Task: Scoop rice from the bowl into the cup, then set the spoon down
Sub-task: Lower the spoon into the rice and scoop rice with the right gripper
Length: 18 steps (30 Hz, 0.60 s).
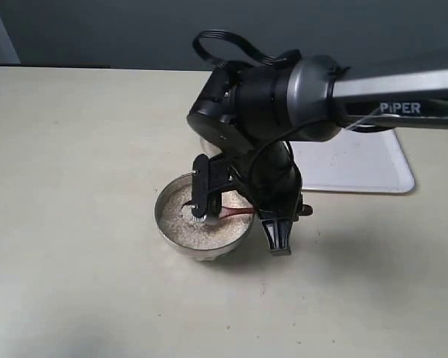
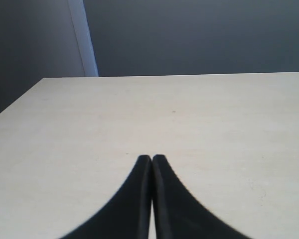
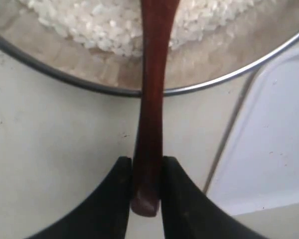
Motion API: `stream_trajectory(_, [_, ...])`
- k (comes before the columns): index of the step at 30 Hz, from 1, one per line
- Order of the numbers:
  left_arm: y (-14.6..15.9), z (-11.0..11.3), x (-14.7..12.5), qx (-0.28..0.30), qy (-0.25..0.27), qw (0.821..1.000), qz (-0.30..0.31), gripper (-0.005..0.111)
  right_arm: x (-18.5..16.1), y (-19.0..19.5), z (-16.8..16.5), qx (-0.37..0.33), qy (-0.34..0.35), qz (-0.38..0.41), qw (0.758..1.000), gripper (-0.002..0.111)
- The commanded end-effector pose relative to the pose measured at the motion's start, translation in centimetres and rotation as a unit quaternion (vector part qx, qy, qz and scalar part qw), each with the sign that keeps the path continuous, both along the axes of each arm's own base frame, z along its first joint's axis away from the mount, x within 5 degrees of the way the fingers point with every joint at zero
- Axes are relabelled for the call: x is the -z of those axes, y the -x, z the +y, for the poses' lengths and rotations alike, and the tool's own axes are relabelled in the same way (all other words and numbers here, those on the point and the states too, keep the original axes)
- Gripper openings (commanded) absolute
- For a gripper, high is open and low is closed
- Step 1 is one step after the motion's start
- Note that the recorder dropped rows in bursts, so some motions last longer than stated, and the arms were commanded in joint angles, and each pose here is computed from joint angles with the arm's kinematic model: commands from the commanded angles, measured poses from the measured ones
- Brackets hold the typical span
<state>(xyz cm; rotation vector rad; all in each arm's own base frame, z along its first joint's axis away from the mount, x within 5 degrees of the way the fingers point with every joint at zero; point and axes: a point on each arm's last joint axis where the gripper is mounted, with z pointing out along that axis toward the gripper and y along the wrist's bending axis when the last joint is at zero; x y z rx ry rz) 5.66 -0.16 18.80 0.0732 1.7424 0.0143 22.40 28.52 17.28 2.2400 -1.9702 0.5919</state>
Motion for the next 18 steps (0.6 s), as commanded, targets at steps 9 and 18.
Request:
stream_trajectory(9, [0.0,0.0,-0.3,0.001,0.007,1.0,-0.008,0.001,0.0,-0.4,-0.5,0.041,-0.027,0.033,0.998,0.0])
stream_trajectory(18, [0.0,0.0,-0.3,0.001,0.007,1.0,-0.008,0.001,-0.1,-1.4,-1.4,0.072,-0.045,0.054,0.995,0.0])
